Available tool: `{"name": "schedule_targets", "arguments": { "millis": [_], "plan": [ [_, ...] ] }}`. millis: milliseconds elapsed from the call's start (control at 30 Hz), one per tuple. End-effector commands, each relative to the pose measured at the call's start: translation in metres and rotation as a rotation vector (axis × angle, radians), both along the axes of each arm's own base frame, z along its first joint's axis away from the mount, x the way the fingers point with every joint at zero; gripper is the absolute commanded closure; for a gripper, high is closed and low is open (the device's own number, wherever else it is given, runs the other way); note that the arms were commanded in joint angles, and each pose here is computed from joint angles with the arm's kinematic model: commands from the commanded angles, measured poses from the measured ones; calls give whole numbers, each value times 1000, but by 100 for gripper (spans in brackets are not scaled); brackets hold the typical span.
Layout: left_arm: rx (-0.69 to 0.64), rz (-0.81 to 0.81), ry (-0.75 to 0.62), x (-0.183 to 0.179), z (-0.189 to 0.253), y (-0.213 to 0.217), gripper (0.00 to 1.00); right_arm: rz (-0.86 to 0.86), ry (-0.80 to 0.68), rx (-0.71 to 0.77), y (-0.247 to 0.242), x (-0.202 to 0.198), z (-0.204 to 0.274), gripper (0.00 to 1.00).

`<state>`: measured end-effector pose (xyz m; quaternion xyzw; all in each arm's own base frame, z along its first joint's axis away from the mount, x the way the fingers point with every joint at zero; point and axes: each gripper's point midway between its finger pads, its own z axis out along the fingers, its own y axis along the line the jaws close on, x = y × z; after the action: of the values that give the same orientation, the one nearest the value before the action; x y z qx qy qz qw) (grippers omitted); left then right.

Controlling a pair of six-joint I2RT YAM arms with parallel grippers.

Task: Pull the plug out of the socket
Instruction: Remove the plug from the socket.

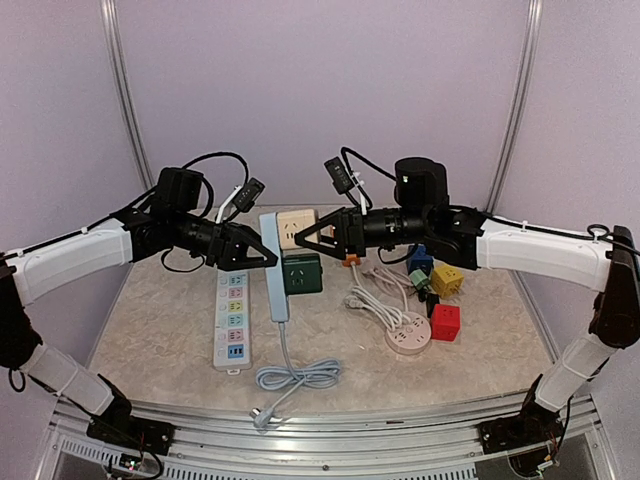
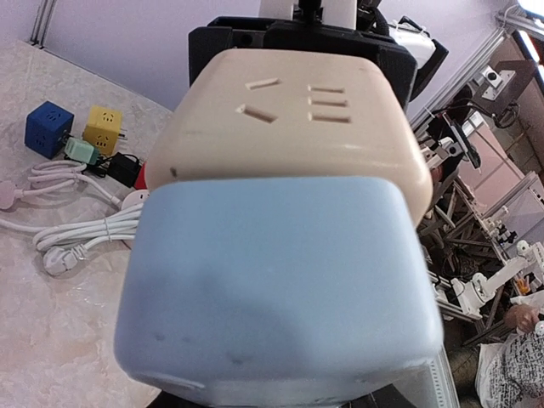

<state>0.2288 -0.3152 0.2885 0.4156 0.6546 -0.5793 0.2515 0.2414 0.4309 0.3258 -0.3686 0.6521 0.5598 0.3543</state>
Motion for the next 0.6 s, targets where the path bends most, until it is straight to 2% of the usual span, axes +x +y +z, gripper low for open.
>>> {"name": "schedule_targets", "arguments": {
  "millis": [0,233,567],
  "plan": [
    [-18,24,-24,8,18,6,100,-111,-45,-5,-13,20,19,100],
    [-33,-6,-20,3,20,7,100,-92,-49,-1,-13,18,18,100],
    [-87,-111,-35,-20,33,8,100,79,-84,71,-11,-13,32,100]
  ]
}}
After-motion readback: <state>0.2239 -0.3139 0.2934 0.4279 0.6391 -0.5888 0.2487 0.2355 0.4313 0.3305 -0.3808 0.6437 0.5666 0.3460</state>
